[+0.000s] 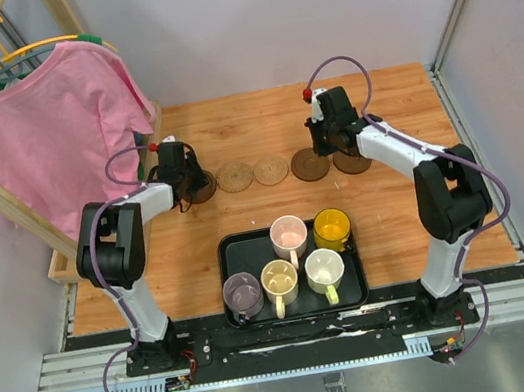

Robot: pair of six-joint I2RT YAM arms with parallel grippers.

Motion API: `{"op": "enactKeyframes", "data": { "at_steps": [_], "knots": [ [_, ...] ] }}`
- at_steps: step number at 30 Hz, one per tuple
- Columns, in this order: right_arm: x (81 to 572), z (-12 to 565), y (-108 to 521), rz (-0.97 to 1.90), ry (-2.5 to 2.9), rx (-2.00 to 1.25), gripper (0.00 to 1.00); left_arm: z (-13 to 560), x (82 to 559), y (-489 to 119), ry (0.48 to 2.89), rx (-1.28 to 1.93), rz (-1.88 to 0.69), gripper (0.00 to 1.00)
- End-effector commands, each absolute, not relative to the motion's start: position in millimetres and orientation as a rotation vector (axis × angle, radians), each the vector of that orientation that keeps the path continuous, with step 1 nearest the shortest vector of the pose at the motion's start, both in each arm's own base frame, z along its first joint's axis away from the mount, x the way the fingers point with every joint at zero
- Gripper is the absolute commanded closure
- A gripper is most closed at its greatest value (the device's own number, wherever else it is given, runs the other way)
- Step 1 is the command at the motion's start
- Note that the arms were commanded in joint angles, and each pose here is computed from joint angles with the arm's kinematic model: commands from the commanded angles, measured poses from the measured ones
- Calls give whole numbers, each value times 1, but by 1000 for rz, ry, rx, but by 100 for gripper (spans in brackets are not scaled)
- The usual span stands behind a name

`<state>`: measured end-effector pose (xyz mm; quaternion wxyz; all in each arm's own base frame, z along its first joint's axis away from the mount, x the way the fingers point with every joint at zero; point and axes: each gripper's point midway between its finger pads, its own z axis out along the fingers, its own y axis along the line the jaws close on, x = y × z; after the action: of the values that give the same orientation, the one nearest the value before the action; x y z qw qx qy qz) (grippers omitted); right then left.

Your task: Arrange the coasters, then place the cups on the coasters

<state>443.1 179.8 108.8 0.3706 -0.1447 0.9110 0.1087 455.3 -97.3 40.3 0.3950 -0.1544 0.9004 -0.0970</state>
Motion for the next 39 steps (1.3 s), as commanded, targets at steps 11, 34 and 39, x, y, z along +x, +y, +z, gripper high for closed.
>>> {"op": "enactKeyframes", "data": {
  "at_steps": [11, 34, 39],
  "knots": [
    [443, 117, 173, 240, 2302, -346, 94, 36, 475, -85, 2273, -423, -191, 50],
    [443, 122, 172, 241, 2290, -341, 94, 54, 481, -100, 2231, -368, -327, 51],
    [439, 130, 169, 237, 2273, -320, 94, 81, 471, -110, 2197, -316, -409, 51]
  ]
}}
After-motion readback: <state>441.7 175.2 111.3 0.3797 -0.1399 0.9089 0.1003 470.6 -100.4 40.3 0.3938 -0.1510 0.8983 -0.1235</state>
